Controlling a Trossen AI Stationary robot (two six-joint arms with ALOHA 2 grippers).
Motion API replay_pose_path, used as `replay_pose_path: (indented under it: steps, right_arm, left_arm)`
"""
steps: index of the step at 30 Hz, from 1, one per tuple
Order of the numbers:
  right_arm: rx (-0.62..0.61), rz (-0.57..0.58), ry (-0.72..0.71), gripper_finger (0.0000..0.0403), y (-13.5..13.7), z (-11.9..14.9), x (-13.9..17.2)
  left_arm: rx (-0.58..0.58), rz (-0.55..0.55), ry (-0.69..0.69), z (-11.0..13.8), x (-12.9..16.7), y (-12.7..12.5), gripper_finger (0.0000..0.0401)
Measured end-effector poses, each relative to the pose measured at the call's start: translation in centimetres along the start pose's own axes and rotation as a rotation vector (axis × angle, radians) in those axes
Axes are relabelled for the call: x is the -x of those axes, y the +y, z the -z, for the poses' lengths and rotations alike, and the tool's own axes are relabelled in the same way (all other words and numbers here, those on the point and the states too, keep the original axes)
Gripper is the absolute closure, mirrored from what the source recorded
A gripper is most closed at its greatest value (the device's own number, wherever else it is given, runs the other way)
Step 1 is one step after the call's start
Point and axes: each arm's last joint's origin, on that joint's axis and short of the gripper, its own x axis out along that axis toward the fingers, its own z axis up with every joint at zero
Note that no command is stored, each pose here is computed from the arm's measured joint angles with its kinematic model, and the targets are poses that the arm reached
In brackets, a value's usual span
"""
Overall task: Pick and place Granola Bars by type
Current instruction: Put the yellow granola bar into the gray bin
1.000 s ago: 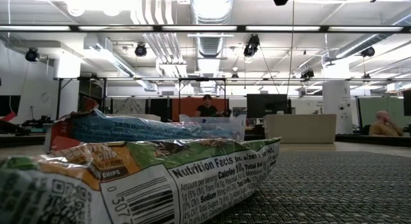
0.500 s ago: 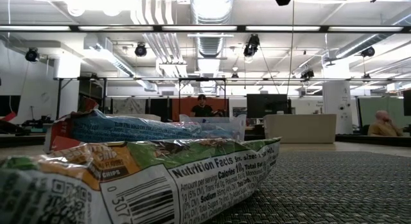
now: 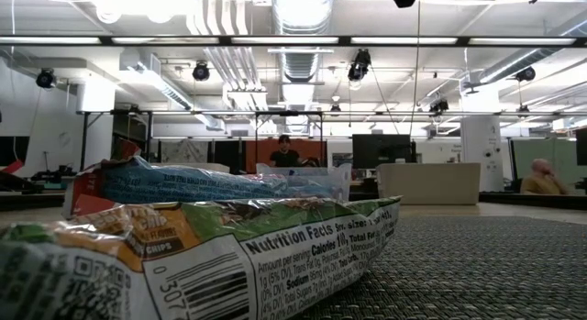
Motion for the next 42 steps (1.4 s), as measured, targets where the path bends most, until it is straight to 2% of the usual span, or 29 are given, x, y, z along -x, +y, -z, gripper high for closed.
replay_pose_path:
  steps: [13, 18, 25, 42]
  right_arm:
    - [0.014, -0.013, 0.004, 0.0394, 0.3, 0.1, -0.1]
    - [0.025, -0.023, 0.007, 0.0394, 0.5, 0.2, -0.1]
    - [0.045, -0.032, 0.009, 0.0394, 0.8, 0.2, -0.1]
    - [0.1, -0.033, 0.011, 0.0394, 3.0, 0.9, -0.4]
  left_arm:
    - [-0.01, 0.049, 0.004, 0.0, 0.0, -0.2, 0.0401]
    - [-0.076, 0.071, 0.004, 0.1, 0.0, -0.8, 0.0401]
    - [-0.074, 0.085, 0.006, 0.1, 0.0, -1.1, 0.0401]
    - [-0.088, 0.085, 0.022, 0.6, -0.2, -1.5, 0.0401]
